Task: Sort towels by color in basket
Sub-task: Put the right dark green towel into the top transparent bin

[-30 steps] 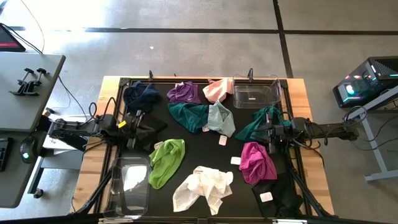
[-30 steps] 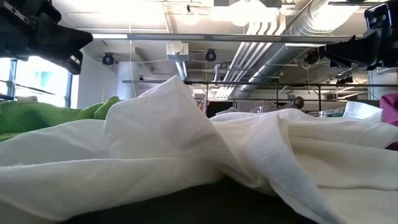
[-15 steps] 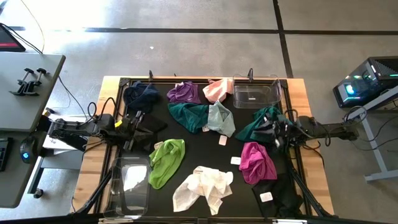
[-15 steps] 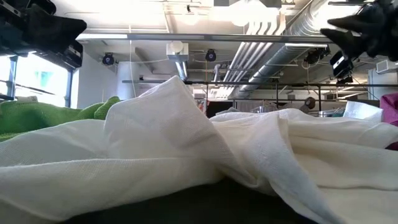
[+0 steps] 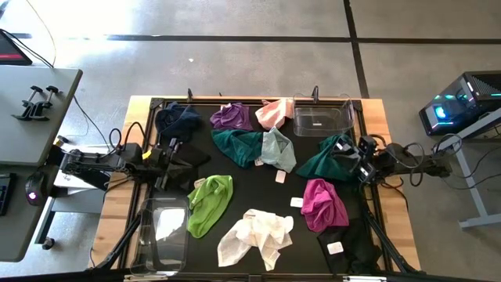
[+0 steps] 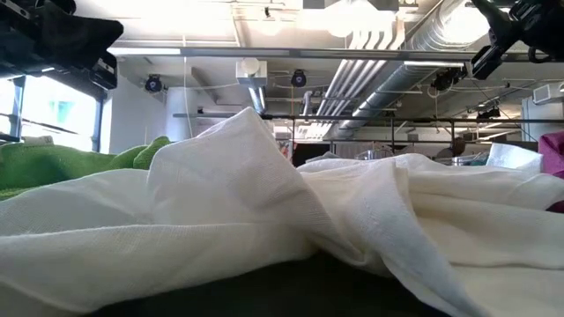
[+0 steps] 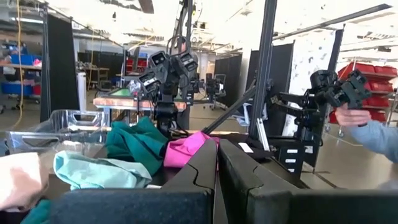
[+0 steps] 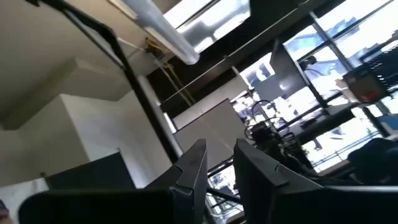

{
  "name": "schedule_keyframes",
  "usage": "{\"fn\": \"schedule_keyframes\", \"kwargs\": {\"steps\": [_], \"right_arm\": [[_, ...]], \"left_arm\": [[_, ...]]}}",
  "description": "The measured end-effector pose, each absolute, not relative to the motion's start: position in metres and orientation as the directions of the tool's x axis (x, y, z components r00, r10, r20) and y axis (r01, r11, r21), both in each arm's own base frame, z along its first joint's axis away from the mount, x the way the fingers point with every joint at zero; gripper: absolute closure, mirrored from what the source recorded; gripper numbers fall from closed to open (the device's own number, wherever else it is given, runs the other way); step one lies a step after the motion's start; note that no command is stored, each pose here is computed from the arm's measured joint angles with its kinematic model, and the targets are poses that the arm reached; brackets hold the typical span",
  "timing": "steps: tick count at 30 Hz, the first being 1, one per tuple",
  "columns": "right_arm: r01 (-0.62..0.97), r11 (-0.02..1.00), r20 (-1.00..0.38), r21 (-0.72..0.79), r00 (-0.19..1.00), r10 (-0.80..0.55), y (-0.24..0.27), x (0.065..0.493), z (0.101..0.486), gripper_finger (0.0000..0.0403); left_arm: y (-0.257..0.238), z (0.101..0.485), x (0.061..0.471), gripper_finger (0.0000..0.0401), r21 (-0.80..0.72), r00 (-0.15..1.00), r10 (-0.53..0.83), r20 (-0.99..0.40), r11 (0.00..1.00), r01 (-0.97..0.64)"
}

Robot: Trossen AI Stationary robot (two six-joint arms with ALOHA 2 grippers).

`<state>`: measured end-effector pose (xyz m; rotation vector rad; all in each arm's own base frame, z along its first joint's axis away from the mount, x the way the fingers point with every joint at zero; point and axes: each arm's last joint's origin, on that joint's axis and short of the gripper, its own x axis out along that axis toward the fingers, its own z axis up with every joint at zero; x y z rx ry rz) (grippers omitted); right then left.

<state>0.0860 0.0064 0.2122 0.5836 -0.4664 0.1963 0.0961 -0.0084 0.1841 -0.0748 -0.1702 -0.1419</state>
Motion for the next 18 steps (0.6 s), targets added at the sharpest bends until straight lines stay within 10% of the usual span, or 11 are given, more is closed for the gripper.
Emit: {"fn": "schedule_keyframes", "kwargs": {"steps": [10,18], "right_arm": [[-0.276,0.859,0.312,0.432,0.939,0.145,0.012,0.095,0.199,0.0329],[0.251,0.881,-0.289,0.402,0.947,-0.138,0.006,0.100,0.209,0.0329]], "left_arm": [[-0.007,0.187,0.096,0.0396,-0.059,0.974,-0.099,0.205,0.992,0.114],[-0.005,0.187,0.096,0.0396,-0.057,0.979,-0.015,0.204,0.998,0.027]]}}
